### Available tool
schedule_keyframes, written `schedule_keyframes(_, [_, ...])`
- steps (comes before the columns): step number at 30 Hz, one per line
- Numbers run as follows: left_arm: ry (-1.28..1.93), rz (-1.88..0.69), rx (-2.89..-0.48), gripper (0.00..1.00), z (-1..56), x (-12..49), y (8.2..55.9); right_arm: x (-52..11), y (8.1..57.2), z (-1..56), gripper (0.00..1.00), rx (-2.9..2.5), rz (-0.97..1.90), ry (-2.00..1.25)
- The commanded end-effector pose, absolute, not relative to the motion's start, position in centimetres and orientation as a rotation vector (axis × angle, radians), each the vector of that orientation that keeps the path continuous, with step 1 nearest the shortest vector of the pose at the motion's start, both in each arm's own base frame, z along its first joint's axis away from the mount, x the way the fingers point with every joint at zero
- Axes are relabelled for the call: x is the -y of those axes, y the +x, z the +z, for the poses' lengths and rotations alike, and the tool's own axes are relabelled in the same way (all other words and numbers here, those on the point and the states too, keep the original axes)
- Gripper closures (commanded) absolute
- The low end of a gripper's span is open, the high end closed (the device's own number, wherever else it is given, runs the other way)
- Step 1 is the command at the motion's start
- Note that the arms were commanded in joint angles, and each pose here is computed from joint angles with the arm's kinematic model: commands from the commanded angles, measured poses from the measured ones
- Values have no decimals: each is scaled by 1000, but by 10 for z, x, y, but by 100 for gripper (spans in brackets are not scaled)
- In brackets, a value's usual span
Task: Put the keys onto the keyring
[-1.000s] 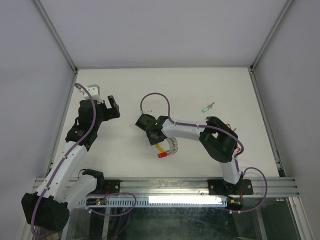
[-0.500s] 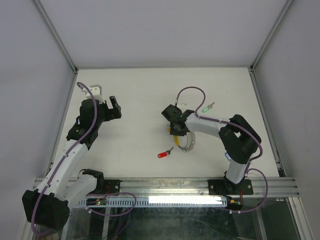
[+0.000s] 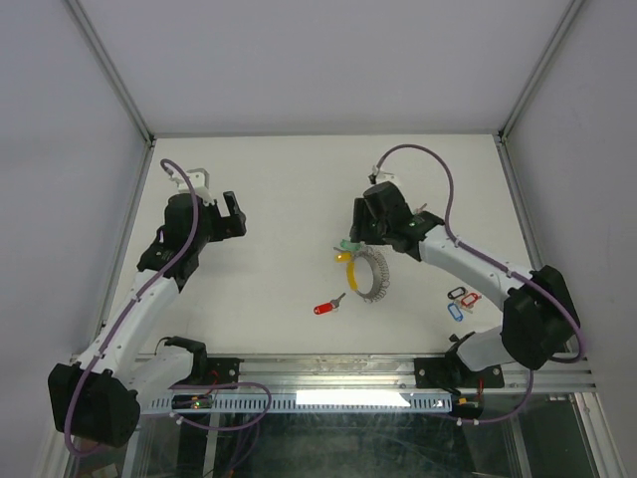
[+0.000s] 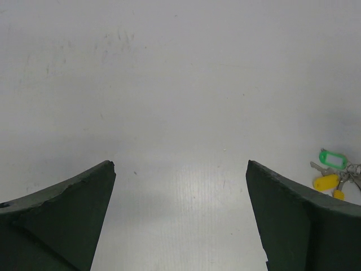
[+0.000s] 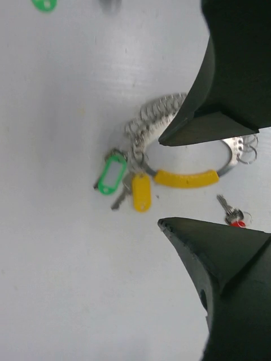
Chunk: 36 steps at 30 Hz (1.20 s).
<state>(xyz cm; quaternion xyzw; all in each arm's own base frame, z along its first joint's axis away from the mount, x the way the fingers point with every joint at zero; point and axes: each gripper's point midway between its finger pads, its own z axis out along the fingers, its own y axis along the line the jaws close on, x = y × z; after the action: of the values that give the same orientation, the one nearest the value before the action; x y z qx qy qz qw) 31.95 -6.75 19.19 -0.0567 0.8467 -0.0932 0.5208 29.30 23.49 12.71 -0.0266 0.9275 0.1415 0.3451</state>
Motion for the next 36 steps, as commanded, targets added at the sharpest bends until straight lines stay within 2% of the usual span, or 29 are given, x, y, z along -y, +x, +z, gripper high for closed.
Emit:
schedule_keyframes(1, [-110, -357, -2010, 2, 208, 90, 329, -192, 307, 105, 44, -2471, 304, -30])
schedule_keyframes(7, [-37, -379, -2049, 4, 199, 112, 330, -167, 324, 89, 48, -2507, 370, 110])
schedule_keyframes(15, [56, -368, -2079, 7, 193, 119, 336, -184, 336, 80, 62, -2529, 451, 26])
schedule_keyframes(23, [79, -360, -2105, 7, 180, 115, 322, -193, 348, 76, 63, -2544, 445, 42])
schedule_keyframes(36, [120, -424, -2064, 8, 193, 125, 307, -227, 327, 56, 61, -2598, 355, -43])
